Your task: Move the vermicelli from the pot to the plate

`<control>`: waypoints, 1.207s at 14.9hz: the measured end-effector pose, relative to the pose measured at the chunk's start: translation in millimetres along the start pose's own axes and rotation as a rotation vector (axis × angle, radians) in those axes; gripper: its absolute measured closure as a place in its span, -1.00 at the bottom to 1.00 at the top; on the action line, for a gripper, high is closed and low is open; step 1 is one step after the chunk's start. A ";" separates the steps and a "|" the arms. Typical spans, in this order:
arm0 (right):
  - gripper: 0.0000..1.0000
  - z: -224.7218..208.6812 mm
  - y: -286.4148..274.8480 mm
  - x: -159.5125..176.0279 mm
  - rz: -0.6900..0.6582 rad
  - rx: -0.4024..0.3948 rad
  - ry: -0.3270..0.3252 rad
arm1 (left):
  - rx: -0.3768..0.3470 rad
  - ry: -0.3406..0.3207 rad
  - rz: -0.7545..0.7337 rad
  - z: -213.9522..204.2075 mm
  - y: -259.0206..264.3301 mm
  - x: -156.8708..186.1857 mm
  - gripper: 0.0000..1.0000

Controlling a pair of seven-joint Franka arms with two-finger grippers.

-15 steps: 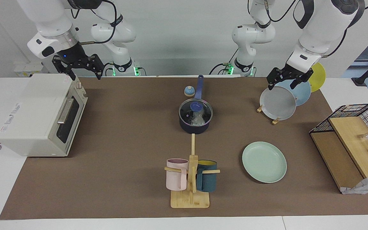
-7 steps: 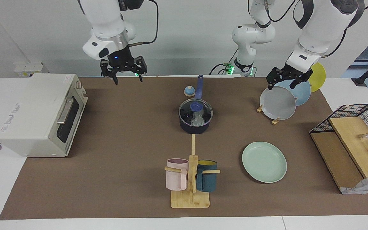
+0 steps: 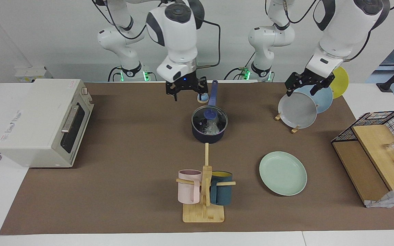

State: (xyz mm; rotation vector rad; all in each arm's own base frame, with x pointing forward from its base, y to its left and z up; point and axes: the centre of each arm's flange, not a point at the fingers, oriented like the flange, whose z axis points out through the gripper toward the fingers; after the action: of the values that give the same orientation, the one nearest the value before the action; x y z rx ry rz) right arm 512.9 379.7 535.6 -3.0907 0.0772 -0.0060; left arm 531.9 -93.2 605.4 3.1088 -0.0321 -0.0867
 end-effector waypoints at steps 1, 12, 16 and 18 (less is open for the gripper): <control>-1.00 10.6 -18.0 -6.0 0.008 0.003 0.012 | 0.000 0.000 0.000 0.0 0.0 0.0 -1.00; -1.00 80.0 -45.9 -47.7 -0.021 0.005 0.024 | 0.000 0.000 0.000 0.0 0.0 0.0 -1.00; -1.00 98.8 -53.7 -50.2 -0.040 -0.027 0.049 | 0.000 0.000 0.000 0.0 0.2 0.0 -1.00; -1.00 109.2 -55.4 -47.2 -0.045 -0.032 0.056 | 0.000 0.002 0.001 -0.2 0.6 0.2 -1.00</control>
State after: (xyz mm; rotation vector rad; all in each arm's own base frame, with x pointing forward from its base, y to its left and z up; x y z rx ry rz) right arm 469.1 442.7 429.2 -3.1233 0.0099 -0.0939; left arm 532.1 -93.7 605.6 3.1085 -0.0335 -0.0831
